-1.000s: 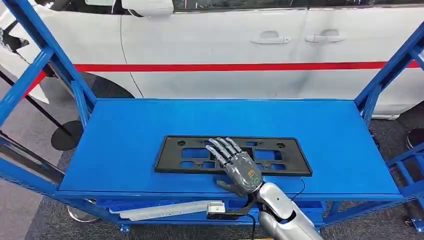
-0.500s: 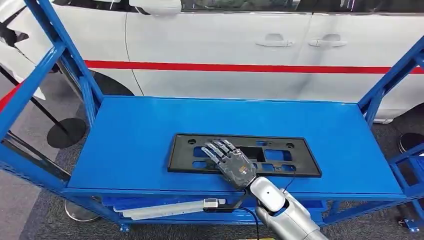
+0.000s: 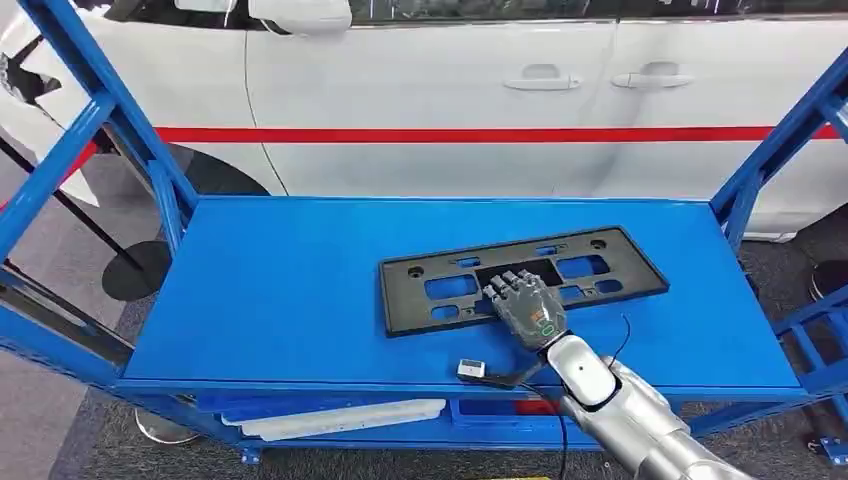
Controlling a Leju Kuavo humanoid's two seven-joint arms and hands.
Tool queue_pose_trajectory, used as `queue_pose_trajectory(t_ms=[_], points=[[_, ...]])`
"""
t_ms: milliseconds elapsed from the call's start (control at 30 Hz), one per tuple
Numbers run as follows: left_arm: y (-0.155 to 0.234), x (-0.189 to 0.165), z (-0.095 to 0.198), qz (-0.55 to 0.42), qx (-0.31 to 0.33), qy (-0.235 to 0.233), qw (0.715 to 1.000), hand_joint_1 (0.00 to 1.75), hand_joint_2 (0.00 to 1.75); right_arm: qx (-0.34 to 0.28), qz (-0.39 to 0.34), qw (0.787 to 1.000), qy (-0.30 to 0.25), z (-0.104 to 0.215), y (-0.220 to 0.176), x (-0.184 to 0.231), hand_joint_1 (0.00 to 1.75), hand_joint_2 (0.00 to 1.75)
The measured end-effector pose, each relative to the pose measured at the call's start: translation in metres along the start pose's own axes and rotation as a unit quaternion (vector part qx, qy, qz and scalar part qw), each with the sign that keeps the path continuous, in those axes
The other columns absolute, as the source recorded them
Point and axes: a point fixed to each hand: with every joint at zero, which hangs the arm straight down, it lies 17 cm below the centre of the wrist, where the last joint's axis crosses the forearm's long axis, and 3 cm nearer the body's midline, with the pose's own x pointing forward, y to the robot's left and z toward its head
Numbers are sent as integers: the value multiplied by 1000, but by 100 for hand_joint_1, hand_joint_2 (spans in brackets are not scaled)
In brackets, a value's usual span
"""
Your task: Take the parts from the cabinet and place them on the table.
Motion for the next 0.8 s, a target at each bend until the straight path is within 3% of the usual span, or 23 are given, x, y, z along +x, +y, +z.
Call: queue_pose_trajectory(t_ms=[167, 200, 367, 633, 733, 800], points=[[4, 6, -1, 2, 2, -12, 1000, 0, 0, 1, 2, 1000, -4, 0, 3, -1, 175, 175], [3, 7, -1, 3, -1, -17, 1000, 0, 175, 2, 2, 1000, -4, 0, 4, -3, 175, 175], [1, 19, 0, 6, -6, -51, 999, 0, 175, 2, 3, 1000, -13, 0, 6, -7, 175, 175], [-3, 23, 2, 3, -14, -67, 998, 0, 175, -14, -20, 1000, -17, -5, 1, -6, 175, 175], [-4, 26, 2, 10, -19, -70, 997, 0, 175, -43, -74, 996, -14, -7, -12, -2, 175, 175], [-6, 21, 2, 12, -22, -57, 998, 0, 175, -73, -158, 985, -10, -9, -30, 0, 175, 175]])
